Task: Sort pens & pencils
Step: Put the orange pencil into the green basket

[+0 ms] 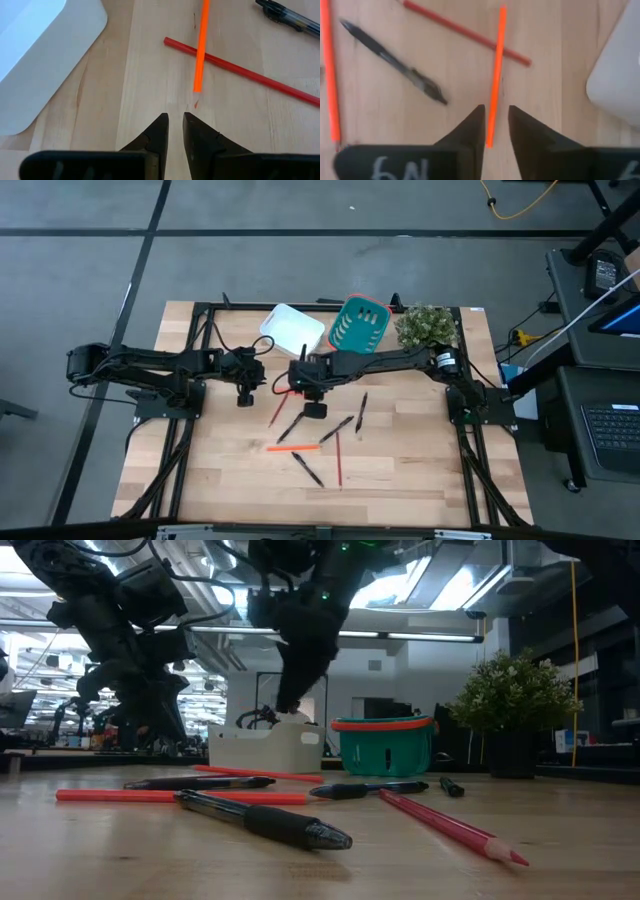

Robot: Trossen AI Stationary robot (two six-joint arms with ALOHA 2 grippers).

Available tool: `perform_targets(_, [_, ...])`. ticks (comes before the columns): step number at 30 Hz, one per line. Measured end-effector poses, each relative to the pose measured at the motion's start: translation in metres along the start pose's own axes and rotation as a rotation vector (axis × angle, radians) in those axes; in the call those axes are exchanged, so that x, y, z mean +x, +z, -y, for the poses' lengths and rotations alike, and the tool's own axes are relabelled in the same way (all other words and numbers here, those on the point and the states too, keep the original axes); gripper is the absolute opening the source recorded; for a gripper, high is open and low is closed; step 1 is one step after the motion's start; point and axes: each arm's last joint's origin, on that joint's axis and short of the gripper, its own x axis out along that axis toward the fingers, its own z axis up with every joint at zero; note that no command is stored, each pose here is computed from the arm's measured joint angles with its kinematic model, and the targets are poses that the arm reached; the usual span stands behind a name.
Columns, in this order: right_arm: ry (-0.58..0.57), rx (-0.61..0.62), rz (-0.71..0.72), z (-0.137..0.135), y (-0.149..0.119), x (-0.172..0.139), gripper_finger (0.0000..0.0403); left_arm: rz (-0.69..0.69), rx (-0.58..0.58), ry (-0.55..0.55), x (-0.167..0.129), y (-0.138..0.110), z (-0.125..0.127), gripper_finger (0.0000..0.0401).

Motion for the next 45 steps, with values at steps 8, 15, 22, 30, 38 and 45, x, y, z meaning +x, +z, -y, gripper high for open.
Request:
perform_targets(8, [0.019,-0.048,0.02,0.001,-0.003,0.032,0.0158,0.002,0.002,0.0,0.0,0.0,0.0,0.0053])
perform_targets(15, [0.007,-0.084,0.046,0.006,-0.004,0.054,0.0173,0.003,0.003,0.0,0.0,0.0,0.0,0.0053])
perform_targets(22, [0.037,-0.069,0.056,0.014,-0.005,0.065,0.0174,0.001,0.004,0.0,0.0,0.0,0.0,0.0053])
perform_targets(30, [0.068,-0.068,0.084,0.014,-0.003,0.073,0.0174,0.0,0.006,0.0,0.0,0.0,0.0,0.0053])
perform_targets(38, [0.095,-0.064,0.066,0.012,-0.008,0.089,0.0174,0.0,0.006,0.0,0.0,0.0,0.0,0.0053])
perform_targets(45, [0.1,-0.078,0.054,0.011,-0.01,0.097,0.0164,0.0,0.005,-0.001,0.0,0.0,0.0,0.0053])
